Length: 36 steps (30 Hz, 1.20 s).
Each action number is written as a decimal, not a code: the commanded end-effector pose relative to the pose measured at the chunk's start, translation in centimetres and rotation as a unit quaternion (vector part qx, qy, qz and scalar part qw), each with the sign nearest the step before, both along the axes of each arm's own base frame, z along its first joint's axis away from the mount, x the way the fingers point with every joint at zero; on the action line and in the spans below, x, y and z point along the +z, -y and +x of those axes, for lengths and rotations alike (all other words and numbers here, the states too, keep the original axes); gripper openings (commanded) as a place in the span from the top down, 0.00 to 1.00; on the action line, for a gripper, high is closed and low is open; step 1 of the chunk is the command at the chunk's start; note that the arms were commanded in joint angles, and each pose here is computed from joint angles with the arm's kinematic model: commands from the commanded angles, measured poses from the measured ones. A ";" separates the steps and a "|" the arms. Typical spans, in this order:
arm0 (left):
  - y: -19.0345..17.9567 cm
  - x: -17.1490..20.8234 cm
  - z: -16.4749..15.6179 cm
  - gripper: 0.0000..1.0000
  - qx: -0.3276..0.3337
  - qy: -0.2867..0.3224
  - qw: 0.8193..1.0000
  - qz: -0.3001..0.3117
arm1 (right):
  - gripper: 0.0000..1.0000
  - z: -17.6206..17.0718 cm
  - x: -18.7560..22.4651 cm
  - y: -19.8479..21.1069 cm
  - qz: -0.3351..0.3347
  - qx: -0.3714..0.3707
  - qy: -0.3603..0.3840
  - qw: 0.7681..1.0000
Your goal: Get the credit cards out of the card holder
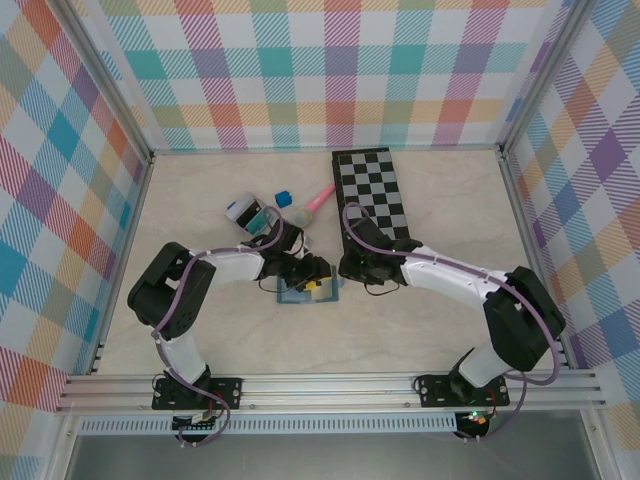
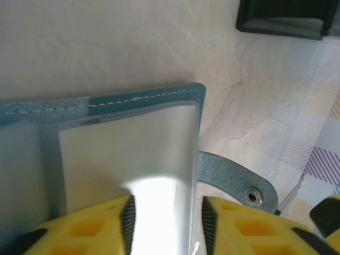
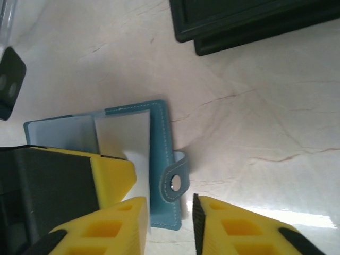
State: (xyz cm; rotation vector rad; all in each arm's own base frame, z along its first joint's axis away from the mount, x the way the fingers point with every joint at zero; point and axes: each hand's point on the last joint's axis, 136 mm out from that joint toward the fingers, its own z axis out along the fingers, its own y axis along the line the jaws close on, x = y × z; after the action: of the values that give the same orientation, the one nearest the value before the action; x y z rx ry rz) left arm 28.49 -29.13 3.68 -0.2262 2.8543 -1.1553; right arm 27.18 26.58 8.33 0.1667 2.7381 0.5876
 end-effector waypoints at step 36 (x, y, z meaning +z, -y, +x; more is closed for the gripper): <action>-7.3 2.9 -0.4 0.76 0.058 -0.012 0.993 0.100 | 0.91 -0.5 -6.0 -2.5 -0.037 0.035 -0.124 0.991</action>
State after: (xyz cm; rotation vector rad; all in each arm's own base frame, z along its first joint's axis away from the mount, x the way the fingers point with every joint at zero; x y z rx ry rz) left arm 28.66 -24.98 6.41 -0.3171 2.8753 -0.9680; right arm 26.80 29.88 2.87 0.1199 2.9796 0.5849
